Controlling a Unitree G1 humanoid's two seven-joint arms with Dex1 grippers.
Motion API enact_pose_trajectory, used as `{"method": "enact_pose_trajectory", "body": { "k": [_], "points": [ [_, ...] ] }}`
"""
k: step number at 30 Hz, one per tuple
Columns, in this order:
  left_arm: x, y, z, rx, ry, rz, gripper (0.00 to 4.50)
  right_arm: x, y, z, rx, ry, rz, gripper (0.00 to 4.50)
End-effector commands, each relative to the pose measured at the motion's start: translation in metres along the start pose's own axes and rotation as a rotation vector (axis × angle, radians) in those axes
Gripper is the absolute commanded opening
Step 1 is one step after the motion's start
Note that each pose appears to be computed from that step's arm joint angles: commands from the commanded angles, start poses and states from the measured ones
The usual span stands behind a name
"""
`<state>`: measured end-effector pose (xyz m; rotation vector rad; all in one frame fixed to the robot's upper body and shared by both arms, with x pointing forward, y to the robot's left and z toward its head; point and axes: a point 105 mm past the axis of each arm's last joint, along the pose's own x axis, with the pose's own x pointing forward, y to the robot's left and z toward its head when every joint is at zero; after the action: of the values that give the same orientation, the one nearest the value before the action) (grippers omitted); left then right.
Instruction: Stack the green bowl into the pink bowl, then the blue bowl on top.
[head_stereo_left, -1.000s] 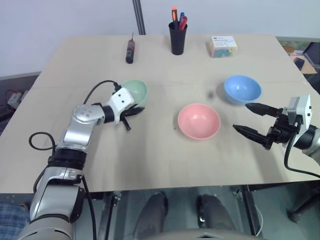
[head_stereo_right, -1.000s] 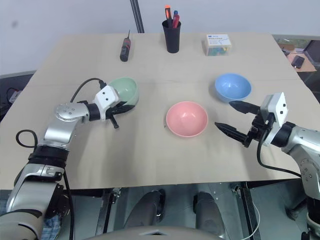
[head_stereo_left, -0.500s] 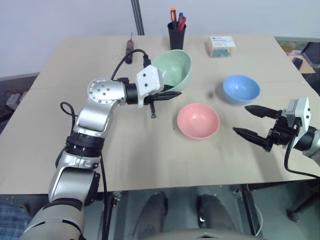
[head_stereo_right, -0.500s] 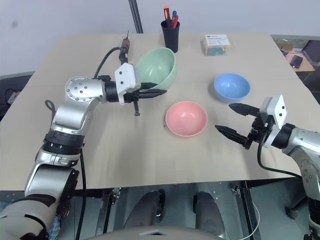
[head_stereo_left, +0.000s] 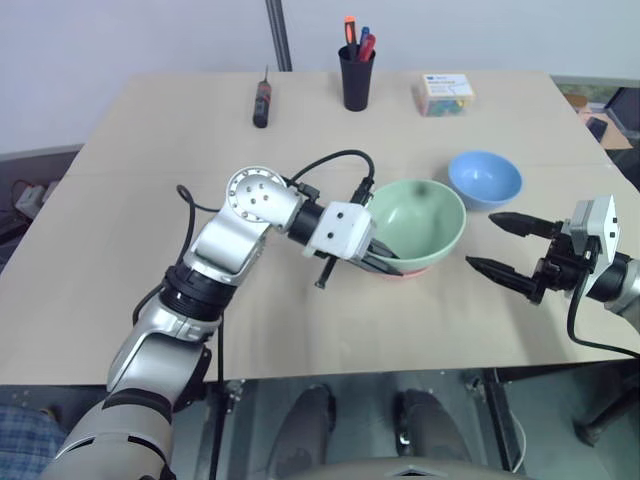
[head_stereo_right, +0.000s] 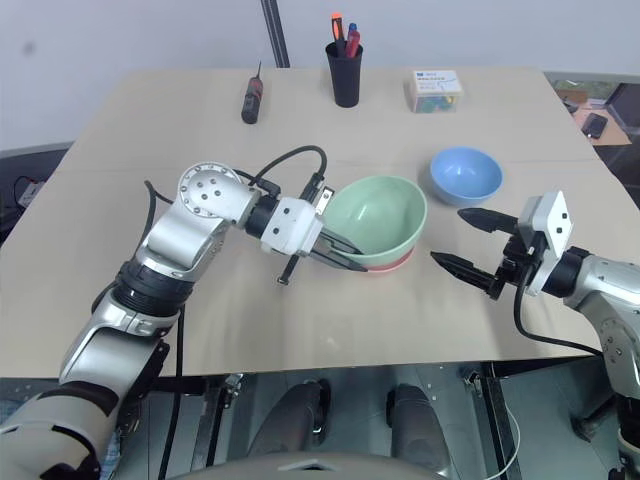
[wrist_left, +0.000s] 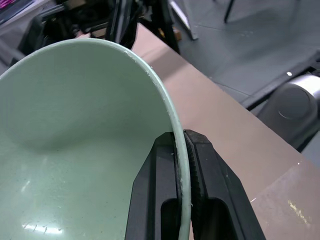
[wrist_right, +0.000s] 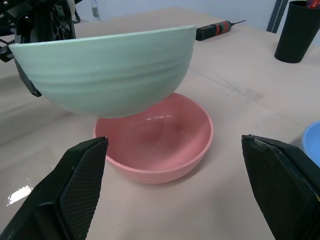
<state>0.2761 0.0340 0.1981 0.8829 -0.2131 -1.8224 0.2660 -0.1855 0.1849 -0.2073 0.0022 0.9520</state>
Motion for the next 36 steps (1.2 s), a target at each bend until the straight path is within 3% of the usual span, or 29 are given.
{"method": "enact_pose_trajectory", "body": {
  "k": [1,9,13,16,21,30,36],
  "points": [
    [0.001,0.006,0.006,0.049,0.0,-0.006,0.04,-0.004,0.001,0.011,-0.055,-0.023,-0.012,4.5],
    [-0.002,0.014,-0.006,0.036,0.042,0.051,0.04,-0.004,0.002,0.008,-0.051,-0.024,-0.021,4.5],
    [-0.002,0.017,-0.002,0.063,0.03,0.066,1.4,-0.004,0.001,0.009,-0.053,-0.027,-0.023,4.5],
    [-0.002,0.019,0.0,0.068,0.007,0.088,2.66,-0.004,0.001,0.008,-0.054,-0.024,-0.025,4.5],
    [-0.018,0.024,0.008,-0.02,-0.124,0.145,4.42,-0.003,-0.002,0.007,-0.06,-0.012,-0.03,4.5],
    [-0.071,0.013,-0.005,-0.299,-0.397,0.468,4.42,0.006,-0.03,0.008,-0.14,0.075,-0.074,4.5],
    [-0.101,-0.004,-0.026,-0.406,-0.321,0.664,4.42,0.023,-0.063,0.008,-0.252,0.139,-0.119,4.5]
  ]
}}
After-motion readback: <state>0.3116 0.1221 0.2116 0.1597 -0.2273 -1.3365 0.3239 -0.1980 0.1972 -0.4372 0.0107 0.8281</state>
